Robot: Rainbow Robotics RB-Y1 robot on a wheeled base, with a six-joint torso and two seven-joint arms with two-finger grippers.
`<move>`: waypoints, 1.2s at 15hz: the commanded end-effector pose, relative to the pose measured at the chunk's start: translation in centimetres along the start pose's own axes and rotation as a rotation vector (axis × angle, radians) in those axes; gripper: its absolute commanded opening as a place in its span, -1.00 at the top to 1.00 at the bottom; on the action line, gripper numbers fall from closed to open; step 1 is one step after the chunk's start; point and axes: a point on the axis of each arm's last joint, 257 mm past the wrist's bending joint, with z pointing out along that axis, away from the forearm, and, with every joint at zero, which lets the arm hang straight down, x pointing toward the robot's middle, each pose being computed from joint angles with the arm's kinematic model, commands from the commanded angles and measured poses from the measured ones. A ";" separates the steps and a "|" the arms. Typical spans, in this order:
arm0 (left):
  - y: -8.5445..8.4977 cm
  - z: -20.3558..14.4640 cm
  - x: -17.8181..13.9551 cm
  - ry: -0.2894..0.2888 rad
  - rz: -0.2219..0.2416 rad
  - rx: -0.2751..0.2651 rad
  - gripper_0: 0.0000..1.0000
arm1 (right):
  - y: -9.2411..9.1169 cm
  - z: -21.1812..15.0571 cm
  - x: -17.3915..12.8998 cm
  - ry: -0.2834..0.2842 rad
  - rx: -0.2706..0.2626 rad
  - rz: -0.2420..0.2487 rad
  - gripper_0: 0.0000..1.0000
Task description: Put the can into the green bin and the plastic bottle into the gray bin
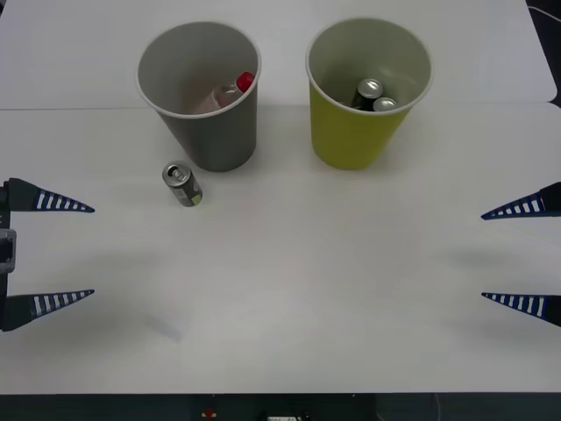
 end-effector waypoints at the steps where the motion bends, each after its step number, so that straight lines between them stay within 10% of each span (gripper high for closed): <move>1: -0.4 0.5 -0.1 -0.012 -0.060 -0.036 -1.00 | 0.0 0.0 0.0 0.000 0.000 0.000 -1.00; 18: -1.7 4.9 -1.2 -0.242 -0.836 -0.355 -1.00 | 0.0 0.0 0.0 0.000 0.000 0.000 -1.00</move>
